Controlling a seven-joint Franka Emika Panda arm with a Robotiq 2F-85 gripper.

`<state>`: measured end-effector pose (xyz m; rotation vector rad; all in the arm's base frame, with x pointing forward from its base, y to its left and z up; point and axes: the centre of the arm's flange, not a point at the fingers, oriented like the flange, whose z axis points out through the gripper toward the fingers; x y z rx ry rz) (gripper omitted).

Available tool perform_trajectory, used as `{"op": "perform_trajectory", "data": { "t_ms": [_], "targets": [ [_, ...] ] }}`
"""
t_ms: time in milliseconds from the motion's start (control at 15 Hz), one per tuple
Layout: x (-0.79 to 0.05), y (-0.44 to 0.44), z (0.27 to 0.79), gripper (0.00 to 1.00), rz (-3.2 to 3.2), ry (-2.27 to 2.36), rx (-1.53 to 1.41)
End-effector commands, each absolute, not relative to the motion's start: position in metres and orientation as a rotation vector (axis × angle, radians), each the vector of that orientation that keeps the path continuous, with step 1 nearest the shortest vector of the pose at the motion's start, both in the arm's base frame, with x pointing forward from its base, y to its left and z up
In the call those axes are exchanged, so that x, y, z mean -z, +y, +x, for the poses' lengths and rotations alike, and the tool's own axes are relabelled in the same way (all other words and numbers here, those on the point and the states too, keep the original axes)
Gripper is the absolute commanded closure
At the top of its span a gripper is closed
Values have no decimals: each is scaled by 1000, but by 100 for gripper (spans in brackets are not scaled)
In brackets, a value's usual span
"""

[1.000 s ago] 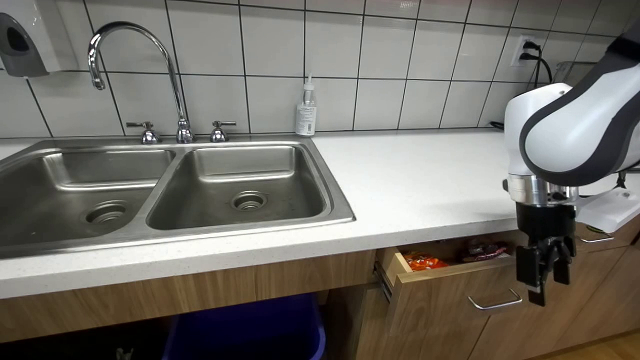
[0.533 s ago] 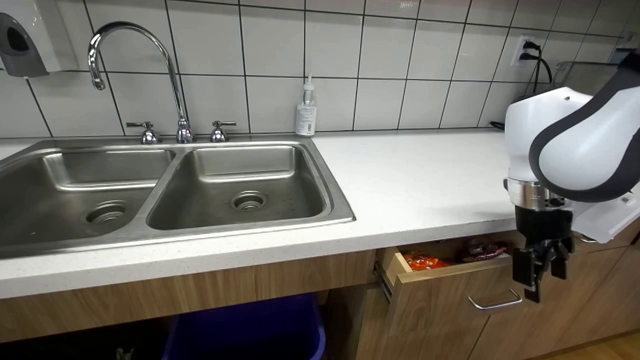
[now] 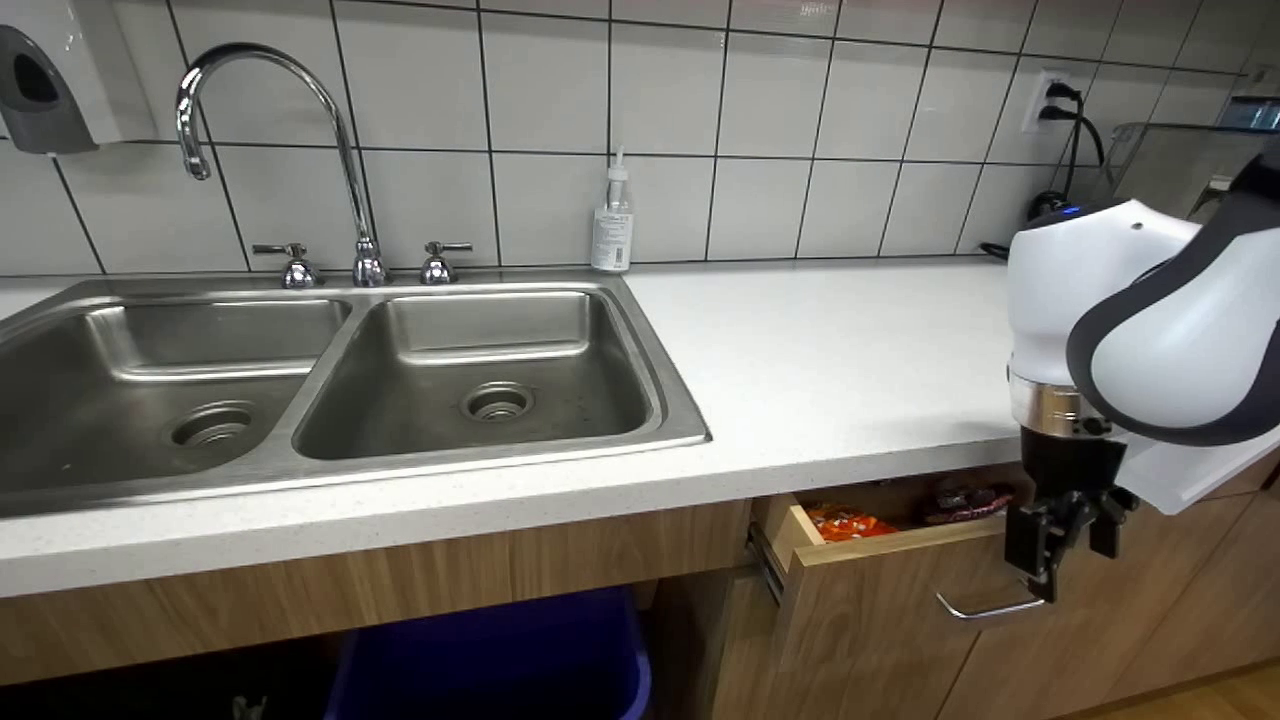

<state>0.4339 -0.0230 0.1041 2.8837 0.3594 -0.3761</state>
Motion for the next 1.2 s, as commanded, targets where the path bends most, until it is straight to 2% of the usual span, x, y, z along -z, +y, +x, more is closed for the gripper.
{"op": "perform_trajectory", "data": {
  "t_ms": [0,1133],
  "targets": [
    [-94,-24,444,0,2871,274,298],
    [-104,-22,464,0,2835,69,117]
  ]
}}
